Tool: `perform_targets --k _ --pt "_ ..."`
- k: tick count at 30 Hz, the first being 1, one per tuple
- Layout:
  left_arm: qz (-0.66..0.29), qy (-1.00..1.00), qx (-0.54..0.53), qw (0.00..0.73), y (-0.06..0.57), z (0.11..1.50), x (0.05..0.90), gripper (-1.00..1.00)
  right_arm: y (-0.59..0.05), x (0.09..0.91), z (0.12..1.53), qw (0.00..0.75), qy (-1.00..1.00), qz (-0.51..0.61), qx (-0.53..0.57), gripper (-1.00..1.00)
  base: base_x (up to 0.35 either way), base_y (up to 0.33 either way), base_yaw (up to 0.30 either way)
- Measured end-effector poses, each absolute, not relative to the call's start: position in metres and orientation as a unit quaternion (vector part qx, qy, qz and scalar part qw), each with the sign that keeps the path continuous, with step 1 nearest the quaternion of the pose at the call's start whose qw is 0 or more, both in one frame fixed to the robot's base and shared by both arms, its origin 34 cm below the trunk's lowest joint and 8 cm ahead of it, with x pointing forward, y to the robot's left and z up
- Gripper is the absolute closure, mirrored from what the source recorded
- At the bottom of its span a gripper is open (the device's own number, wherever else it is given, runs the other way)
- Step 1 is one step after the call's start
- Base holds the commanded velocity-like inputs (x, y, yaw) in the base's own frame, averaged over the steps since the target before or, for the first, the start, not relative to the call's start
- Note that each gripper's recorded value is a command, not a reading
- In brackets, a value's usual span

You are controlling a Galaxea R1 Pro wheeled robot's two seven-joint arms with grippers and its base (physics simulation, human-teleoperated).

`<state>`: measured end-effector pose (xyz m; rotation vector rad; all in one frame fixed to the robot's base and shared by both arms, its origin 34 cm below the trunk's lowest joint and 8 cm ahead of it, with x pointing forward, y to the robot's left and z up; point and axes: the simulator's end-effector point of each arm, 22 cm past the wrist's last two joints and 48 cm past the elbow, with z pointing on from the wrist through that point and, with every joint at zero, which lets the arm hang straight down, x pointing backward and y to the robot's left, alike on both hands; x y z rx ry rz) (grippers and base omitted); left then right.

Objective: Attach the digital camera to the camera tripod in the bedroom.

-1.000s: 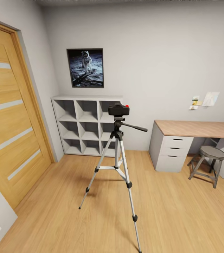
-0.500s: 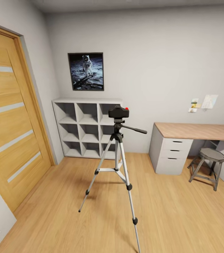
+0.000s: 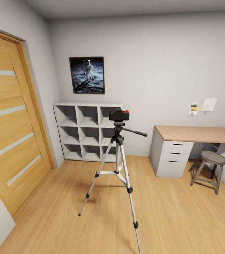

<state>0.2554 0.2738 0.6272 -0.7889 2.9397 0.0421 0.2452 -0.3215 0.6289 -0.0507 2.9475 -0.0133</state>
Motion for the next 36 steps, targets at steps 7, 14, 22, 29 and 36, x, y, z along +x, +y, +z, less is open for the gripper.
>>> perform_targets --k 7,14,22,29,36 --pt "0.010 0.965 -0.258 0.053 0.270 0.629 0.259 -1.00 -0.322 0.250 0.631 0.103 0.995 -0.005 -0.017 -1.00 0.000 0.000 0.000" --pt "0.008 0.964 -0.258 0.058 0.269 0.630 0.264 -1.00 -0.323 0.254 0.632 0.109 0.994 -0.005 -0.016 -1.00 0.000 0.000 0.000" --pt "0.004 0.964 -0.256 0.063 0.265 0.632 0.268 -1.00 -0.324 0.259 0.634 0.117 0.993 -0.006 -0.016 -1.00 0.000 0.000 0.000" --pt "0.002 0.964 -0.256 0.068 0.264 0.634 0.272 -1.00 -0.324 0.264 0.636 0.124 0.992 -0.007 -0.017 -1.00 0.000 0.000 0.000" --pt "0.001 0.964 -0.256 0.074 0.264 0.636 0.276 -1.00 -0.325 0.269 0.638 0.130 0.991 -0.007 -0.016 -1.00 0.000 0.000 0.000"
